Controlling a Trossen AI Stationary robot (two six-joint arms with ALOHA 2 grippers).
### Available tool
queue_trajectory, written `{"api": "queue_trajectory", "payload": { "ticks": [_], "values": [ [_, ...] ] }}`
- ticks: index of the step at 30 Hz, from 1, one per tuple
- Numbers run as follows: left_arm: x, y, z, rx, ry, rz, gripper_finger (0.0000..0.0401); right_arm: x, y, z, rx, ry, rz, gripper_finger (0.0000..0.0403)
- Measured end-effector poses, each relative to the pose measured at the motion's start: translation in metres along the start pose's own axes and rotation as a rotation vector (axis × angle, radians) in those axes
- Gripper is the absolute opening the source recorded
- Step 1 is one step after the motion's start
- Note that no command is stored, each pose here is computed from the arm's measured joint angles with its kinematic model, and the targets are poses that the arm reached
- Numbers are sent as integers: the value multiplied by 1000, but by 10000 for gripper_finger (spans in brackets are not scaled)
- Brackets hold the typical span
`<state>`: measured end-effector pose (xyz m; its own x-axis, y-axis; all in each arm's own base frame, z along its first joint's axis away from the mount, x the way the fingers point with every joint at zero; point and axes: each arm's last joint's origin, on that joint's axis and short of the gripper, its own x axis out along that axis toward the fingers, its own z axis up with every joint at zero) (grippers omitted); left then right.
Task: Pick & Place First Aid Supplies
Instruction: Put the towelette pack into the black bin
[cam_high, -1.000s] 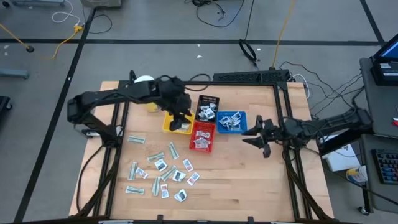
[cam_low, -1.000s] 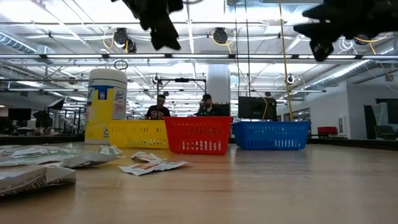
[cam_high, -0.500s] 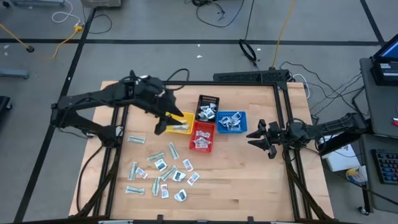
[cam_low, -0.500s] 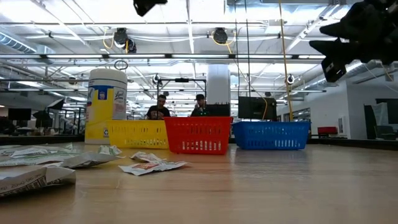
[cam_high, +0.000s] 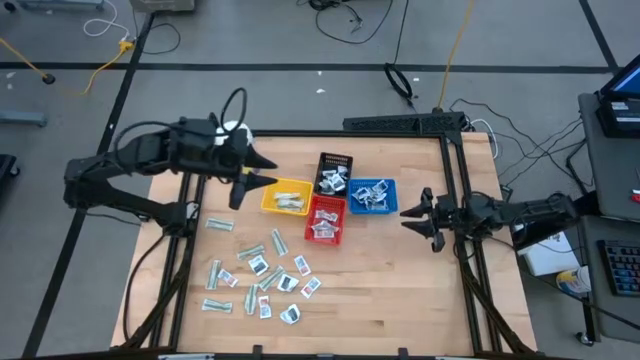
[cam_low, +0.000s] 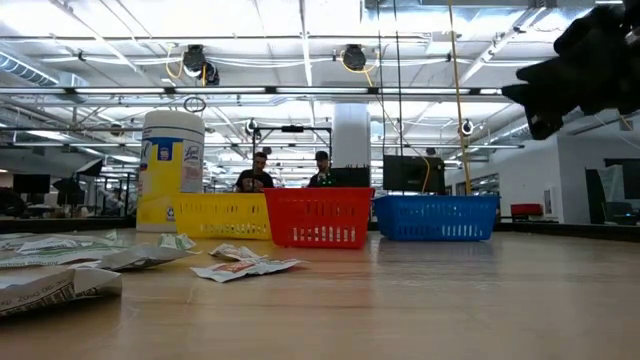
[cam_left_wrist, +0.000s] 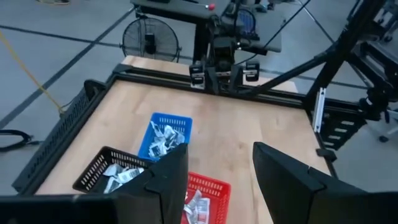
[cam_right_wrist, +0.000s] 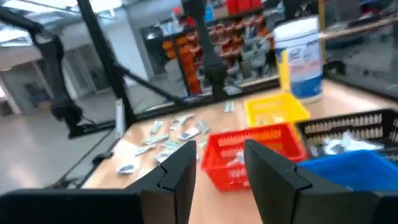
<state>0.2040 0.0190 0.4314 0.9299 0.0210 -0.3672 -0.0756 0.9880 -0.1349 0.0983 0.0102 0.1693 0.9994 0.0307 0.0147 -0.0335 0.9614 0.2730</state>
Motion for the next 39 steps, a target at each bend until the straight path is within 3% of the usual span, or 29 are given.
{"api": "queue_trajectory", "payload": {
  "ticks": [4,7,9,13,16,23,29,34,36,39],
  "values": [
    [-3,-2,0,-14,-7,9,186,-2,-4,2,-34,-18,-20,130],
    [-3,-3,0,-37,-8,9,186,-2,-9,0,-51,0,-102,130],
    [-3,-3,0,-71,-5,8,186,-2,-12,1,-47,-16,-159,130],
    [-2,-3,-3,-191,19,12,186,-1,-13,1,-52,-6,-167,130],
    [-2,-2,-5,-252,58,-50,186,0,-12,4,-50,-42,-165,130],
    [-7,-3,-30,-357,348,-110,186,0,-10,12,-44,-124,-147,130],
    [-15,-3,-56,-327,646,-62,186,0,-10,12,-44,-126,-146,130],
    [-18,-6,-66,-323,780,-19,186,0,-10,13,-44,-127,-144,130],
    [-15,-9,-69,-330,816,20,186,0,-10,13,-44,-128,-144,130],
    [-9,-18,-76,-308,880,162,186,0,-10,13,-44,-130,-143,130]
  ]
}}
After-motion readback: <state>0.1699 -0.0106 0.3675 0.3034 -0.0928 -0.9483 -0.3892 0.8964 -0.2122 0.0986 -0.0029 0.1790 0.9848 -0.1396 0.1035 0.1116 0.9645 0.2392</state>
